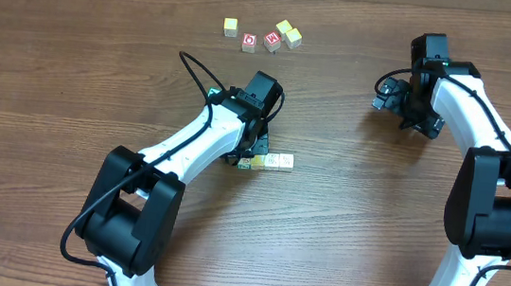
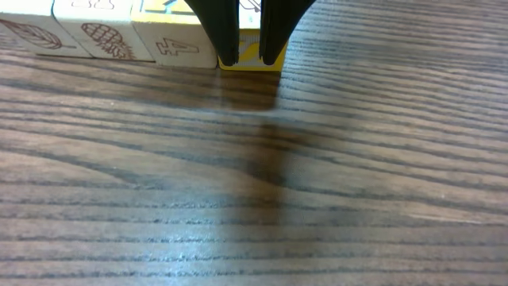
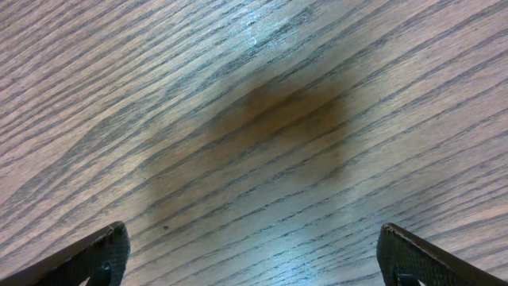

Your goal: Flip 5 blocks

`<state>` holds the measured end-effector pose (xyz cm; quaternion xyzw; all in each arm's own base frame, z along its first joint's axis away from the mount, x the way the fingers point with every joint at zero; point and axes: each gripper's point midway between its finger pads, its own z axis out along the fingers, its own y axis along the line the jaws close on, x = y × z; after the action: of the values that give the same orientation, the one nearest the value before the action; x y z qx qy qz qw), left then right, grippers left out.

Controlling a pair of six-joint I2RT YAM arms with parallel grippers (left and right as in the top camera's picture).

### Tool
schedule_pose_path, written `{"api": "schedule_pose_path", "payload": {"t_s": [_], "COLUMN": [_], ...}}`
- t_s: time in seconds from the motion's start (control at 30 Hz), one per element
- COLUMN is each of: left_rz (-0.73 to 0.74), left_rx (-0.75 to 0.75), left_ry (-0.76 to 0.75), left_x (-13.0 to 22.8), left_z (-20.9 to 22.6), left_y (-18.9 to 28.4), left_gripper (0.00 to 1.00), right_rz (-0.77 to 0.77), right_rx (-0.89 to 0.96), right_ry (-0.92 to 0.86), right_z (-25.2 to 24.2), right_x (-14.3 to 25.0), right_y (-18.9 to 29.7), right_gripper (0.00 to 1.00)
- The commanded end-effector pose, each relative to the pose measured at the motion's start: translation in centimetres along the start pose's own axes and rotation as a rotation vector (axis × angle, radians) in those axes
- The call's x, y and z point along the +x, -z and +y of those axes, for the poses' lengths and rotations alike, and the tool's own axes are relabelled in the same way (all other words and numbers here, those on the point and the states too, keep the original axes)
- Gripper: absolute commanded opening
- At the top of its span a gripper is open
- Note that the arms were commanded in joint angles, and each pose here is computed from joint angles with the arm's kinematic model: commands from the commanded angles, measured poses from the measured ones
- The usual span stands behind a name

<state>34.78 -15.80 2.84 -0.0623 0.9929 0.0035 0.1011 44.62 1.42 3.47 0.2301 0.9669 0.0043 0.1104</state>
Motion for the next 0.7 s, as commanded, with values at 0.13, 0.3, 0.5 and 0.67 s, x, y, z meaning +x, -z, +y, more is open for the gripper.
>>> {"api": "schedule_pose_path", "payload": {"t_s": [0.13,0.3,0.5,0.67], "left_rz": [0.001,-0.046,-0.017,0.145], "left_rx": [-0.011,-0.020,-0.007,0.025], "left_ry": [-0.018,0.016,0.092,0.116], "left_x": [-0.2,-2.0,-3.3,-0.2], "left_z": [0.5,1.4,3.4,4.1], "left_y": [-0.3,-0.1,0.7,0.8], "left_gripper": [0.04,0.04,0.04,0.04], "right_rz": [-0.018,-0.018,-0.018,-0.018], "right_rx": [-0.016,-0.016,-0.016,-0.016], "right_ry": [0.003,0.003,0.003,0.003], "right_z": [0.4,0.4,0.4,0.4], "right_x": [-0.7,-0.7,-0.7,-0.7], "right_y": [0.4,0.4,0.4,0.4], "right_gripper": [1.00,1.00,1.00,1.00]}}
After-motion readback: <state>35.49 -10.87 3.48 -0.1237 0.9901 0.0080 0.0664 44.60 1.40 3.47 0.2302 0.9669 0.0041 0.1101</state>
